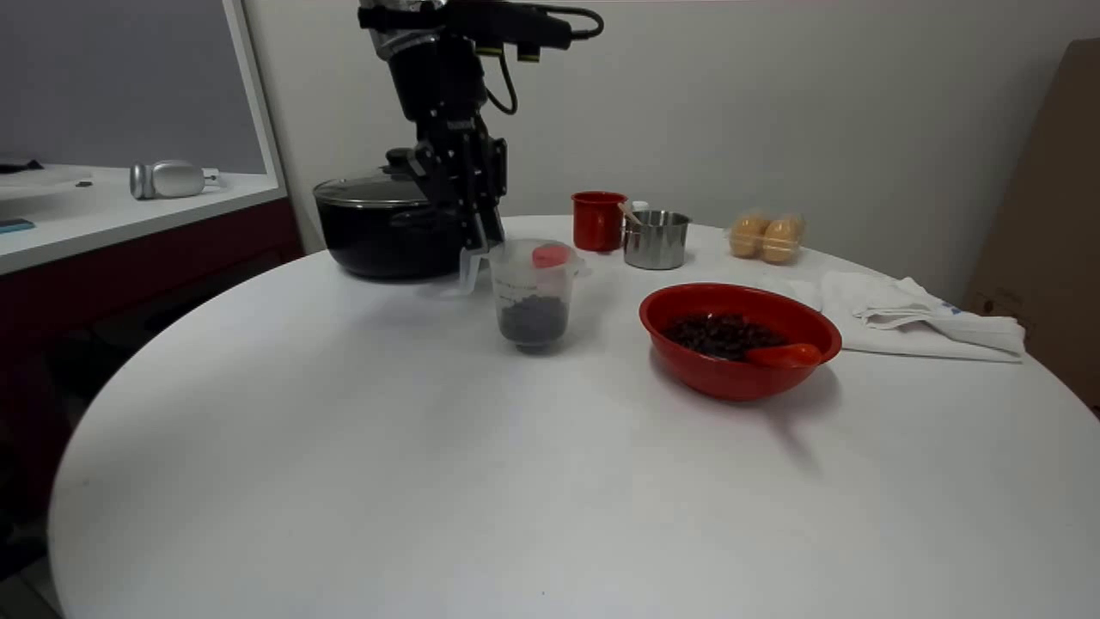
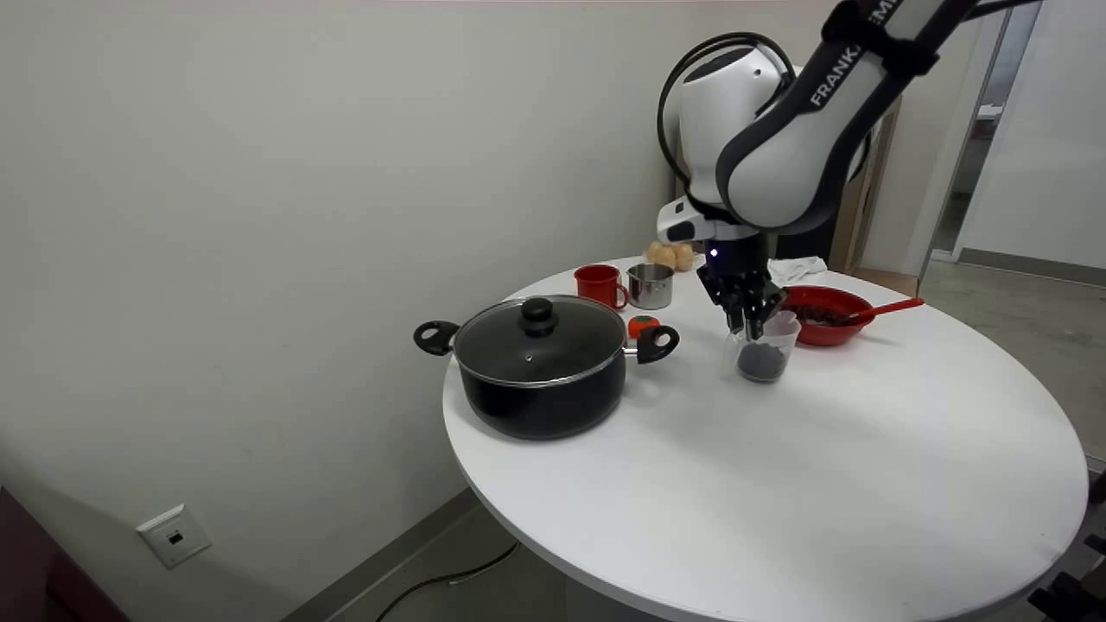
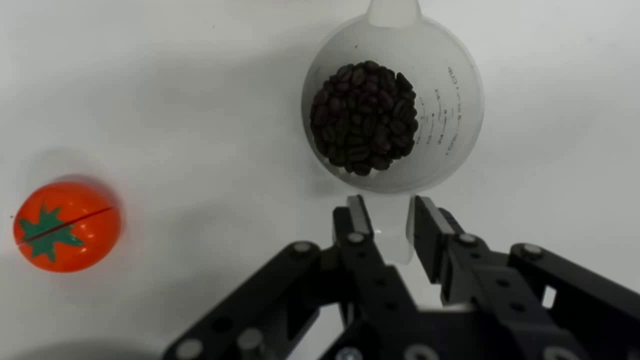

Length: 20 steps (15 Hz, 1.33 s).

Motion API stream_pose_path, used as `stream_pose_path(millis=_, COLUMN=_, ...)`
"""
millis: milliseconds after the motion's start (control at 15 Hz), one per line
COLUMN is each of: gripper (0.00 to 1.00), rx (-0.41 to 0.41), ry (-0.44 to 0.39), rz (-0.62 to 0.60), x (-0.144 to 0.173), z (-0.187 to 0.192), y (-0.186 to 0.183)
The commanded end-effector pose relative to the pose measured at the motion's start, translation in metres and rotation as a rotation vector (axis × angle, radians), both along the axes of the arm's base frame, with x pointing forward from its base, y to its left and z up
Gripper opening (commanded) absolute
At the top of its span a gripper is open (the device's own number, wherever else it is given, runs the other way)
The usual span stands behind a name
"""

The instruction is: Pour the contents of the jug into the red bowl

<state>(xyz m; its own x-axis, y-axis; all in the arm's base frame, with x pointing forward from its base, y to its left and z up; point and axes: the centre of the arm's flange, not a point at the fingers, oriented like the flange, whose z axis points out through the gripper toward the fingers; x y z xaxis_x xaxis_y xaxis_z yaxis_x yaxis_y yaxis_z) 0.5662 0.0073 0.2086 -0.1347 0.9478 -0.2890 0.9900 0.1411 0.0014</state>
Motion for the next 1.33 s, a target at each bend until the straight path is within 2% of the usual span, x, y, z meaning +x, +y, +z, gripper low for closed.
stream_pose_path(millis=0, gripper=0.07, rx=0.016, ry=0.017, rz=-0.061, x=0.003, z=0.050, y=-0.004)
stream_pose_path(millis=400, gripper=0.07, rx=-0.076, ry=0.001, rz=-0.008, x=0.051, z=0.119, y=-0.040)
stream_pose_path(millis=533, gripper=0.07, rx=-0.053, ry=0.005, rz=0.028, x=0.066, z=0.136, y=-0.062)
stream_pose_path(millis=867, gripper=0.07, rx=0.112, ry=0.055, rz=-0.082, x=0.094, z=0.163, y=-0.133)
stream_pose_path(millis=1267, gripper=0.07, rx=0.304, ry=0.103, rz=-0.288, x=0.100, z=0.169, y=-0.224)
